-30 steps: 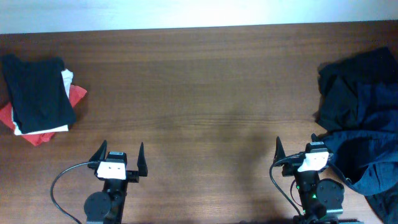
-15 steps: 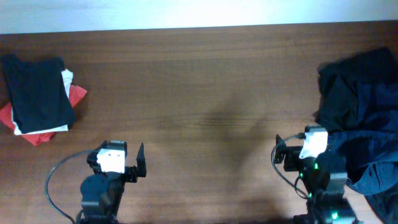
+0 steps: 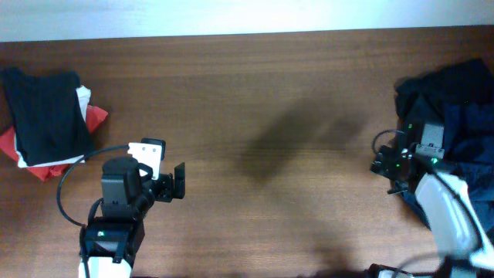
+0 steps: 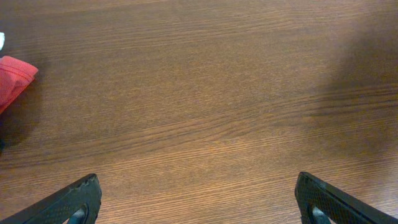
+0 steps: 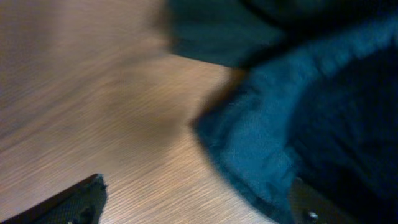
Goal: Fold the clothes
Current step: 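Reach the right gripper into the right pile and grasp the navy shorts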
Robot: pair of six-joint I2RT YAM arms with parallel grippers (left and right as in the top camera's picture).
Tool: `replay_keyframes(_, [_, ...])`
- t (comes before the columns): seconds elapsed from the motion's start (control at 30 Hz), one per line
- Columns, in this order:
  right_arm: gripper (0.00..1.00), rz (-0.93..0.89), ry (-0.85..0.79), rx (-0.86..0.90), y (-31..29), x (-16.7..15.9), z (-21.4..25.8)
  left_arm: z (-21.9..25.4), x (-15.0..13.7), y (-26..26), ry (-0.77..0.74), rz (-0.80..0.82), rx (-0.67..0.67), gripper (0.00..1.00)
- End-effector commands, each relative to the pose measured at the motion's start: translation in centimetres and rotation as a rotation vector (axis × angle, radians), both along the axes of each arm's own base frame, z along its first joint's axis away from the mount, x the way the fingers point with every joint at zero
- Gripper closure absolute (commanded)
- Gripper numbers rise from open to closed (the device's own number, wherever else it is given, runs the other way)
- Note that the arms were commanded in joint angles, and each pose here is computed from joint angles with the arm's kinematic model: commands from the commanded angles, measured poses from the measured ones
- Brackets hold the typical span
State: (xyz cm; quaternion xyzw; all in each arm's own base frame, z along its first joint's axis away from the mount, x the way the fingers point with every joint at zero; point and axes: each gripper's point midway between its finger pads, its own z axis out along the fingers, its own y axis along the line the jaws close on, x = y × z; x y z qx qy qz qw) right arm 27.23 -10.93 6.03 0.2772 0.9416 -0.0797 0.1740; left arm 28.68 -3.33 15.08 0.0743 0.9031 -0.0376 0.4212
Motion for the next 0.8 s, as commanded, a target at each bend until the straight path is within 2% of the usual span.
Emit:
replay_keyframes(0.0, [0.09,-0.14,0.089,0.007,-2.7,-1.1,-3.2,1.2,0.4,-0.1,-0.027,-0.001,-0.016,0.01])
replay_keyframes(0.13, [0.12,-0.208,0.104,0.022,-4.6,-0.3,-6.8,1.2,0.4,-0.1,-0.026,-0.001,-0.016,0.01])
replay_keyframes(0.17, [0.16,-0.205,0.099,0.035,-4.5,0.1,-7.5,1.2,0.4,-0.1,-0.026,-0.001,-0.016,0.01])
replay_keyframes(0.2, [0.32,-0.199,0.102,0.053,-4.2,0.2,-8.0,1.2,0.4,-0.1,-0.026,-0.001,-0.016,0.01])
replay_keyframes(0.27, [0.79,-0.18,0.103,0.119,-3.0,0.3,-8.4,1.2,0.4,-0.1,-0.026,-0.001,-0.016,0.01])
replay_keyframes(0.3, [0.92,-0.167,0.098,0.165,-2.2,0.4,-8.3,1.2,0.4,-0.1,-0.026,-0.001,-0.016,0.01])
replay_keyframes(0.33, [0.96,-0.137,0.084,0.24,-0.8,0.9,-7.6,1.2,0.4,-0.1,-0.027,-0.001,-0.016,0.01])
replay_keyframes(0.43, [0.96,0.216,-0.131,0.538,5.0,5.9,0.8,1.2,0.4,-0.1,-0.026,0.001,-0.015,0.01])
replay_keyframes(0.47, [0.96,0.271,-0.183,0.57,5.6,6.8,3.9,1.2,0.4,0.0,-0.026,0.001,-0.014,0.01])
replay_keyframes(0.5, [0.96,0.348,-0.271,0.577,6.2,8.1,9.2,1.2,0.4,0.0,-0.026,0.001,-0.014,0.01])
replay_keyframes(0.53, [0.96,0.397,-0.31,0.574,6.7,8.4,11.5,1.2,0.4,0.0,-0.026,0.001,-0.014,0.01])
replay_keyframes(0.6, [0.96,0.571,-0.388,0.562,9.1,8.6,16.6,1.2,0.4,0.0,-0.026,0.001,-0.014,0.01])
replay_keyframes(0.63, [0.96,0.729,-0.405,0.562,12.1,7.9,18.8,1.2,0.4,0.0,-0.026,0.001,-0.014,0.01])
replay_keyframes(0.77, [0.96,1.188,-0.307,0.582,22.6,4.6,18.4,1.1,0.4,0.0,-0.026,0.002,-0.014,0.01])
